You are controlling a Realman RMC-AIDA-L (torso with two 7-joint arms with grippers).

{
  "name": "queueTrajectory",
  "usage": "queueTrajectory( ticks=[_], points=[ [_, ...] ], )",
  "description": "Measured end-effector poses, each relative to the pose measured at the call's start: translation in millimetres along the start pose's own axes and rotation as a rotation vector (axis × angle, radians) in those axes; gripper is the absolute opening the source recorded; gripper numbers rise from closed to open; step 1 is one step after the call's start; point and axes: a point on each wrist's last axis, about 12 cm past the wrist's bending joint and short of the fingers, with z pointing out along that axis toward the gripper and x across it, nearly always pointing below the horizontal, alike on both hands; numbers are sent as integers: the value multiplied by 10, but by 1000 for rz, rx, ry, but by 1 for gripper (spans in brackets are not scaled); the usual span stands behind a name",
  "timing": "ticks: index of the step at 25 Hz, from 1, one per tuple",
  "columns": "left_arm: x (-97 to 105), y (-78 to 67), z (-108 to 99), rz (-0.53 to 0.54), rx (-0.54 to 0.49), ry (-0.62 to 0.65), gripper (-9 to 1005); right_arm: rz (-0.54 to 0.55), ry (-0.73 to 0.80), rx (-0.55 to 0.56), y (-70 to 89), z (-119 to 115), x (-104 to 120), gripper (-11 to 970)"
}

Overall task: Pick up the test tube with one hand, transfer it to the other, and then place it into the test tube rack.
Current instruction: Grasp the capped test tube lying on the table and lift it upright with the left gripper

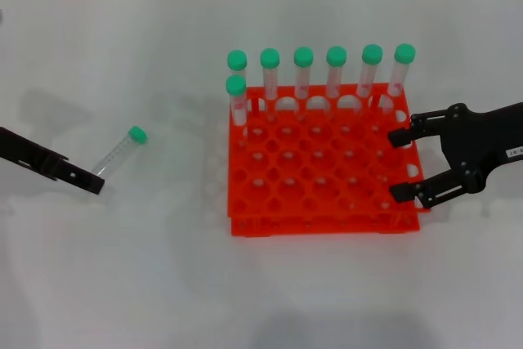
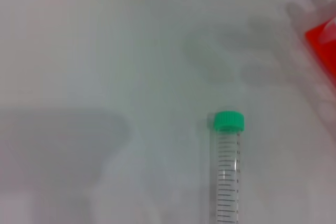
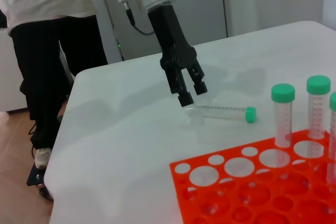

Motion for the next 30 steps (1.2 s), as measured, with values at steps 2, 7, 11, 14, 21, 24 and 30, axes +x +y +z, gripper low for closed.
queueTrajectory(
  ticks=[2,7,11,14,21,24,30],
  points=[
    [-26,-26,57,10,-2,20,876,-4,0,-3,2,16,-8,872],
    [-57,-62,129,24,-20,52,872,-13,3,-4,2,35,-26,872],
    [-79,-77,139,29,-24,56,868,-11,2,-1,4,31,-17,872],
    [-85,-75,140,28,-27,53,865,-10,3,-2,9,33,-9,872],
    [-102,-63,140,19,-34,34,859,-15,1,5,4,21,-18,872],
    [-104,-60,146,14,-41,35,735,-16,-1,6,5,23,-20,872],
    [-97,-61,172,11,-39,41,558,-18,-1,16,-8,22,-25,873]
  ],
)
